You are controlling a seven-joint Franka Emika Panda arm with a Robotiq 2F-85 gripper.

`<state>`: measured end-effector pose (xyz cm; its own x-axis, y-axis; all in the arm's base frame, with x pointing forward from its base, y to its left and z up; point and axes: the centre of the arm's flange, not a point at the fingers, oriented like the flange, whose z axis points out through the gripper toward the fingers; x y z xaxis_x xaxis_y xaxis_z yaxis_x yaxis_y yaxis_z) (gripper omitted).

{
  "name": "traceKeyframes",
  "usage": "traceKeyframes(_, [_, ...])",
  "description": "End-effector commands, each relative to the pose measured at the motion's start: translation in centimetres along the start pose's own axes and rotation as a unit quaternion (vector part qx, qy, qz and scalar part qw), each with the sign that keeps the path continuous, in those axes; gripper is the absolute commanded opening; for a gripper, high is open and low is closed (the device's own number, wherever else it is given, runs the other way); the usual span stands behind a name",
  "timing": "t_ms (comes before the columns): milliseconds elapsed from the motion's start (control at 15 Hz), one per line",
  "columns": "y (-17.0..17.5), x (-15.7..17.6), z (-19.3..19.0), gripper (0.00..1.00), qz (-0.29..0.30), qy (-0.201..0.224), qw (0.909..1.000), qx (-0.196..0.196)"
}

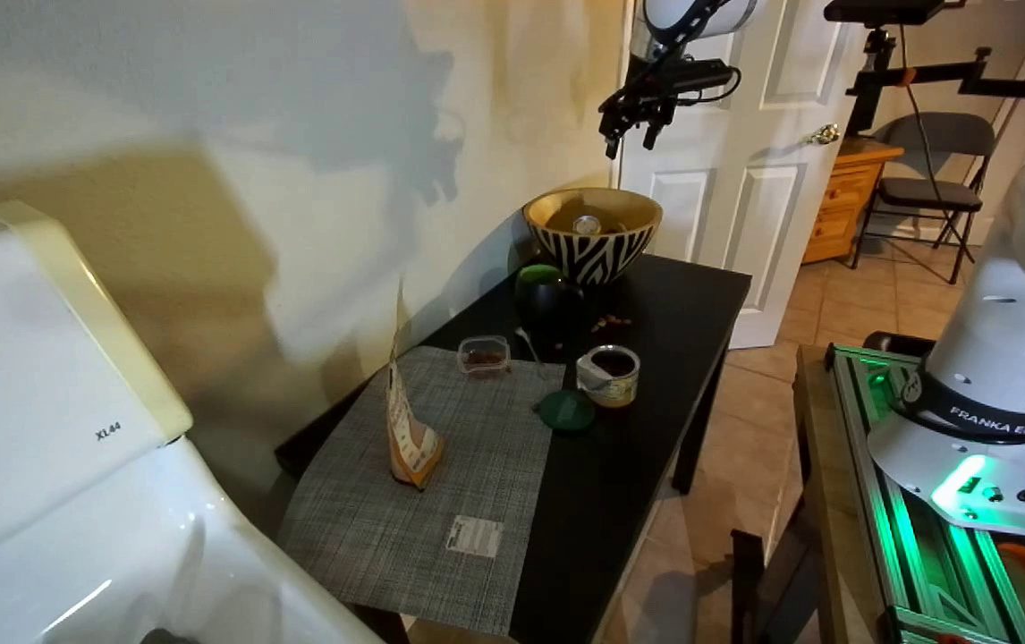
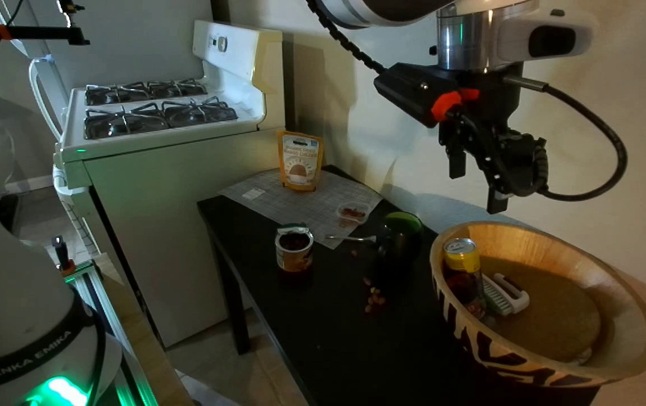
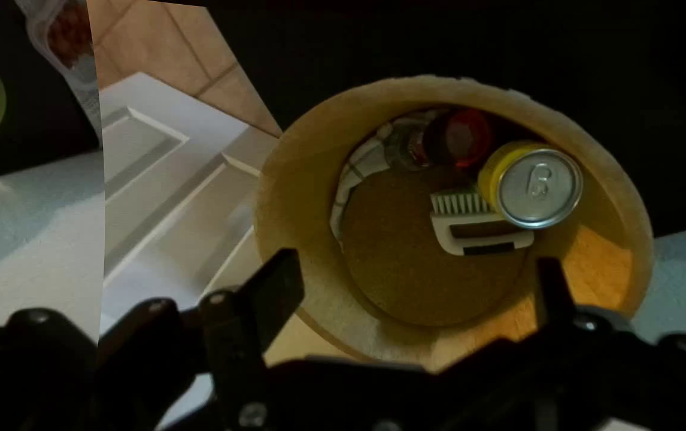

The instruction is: Put the can in the black cup

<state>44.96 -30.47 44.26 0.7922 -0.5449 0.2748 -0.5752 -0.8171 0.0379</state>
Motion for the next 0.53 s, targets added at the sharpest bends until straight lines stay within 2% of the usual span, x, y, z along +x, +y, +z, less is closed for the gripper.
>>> traceKeyframes(0, [-1.6, 0.9, 2.8, 1.0, 0.097, -0.023, 0.995, 0.003])
traceKeyframes(267, [-2.9, 1.9, 8.0, 1.0, 0.194, -0.053, 0.9794, -0.021])
traceKeyframes(467, [-2.9, 3.5, 10.3, 1.0, 0.265, -0.076, 0.9605, -0.041])
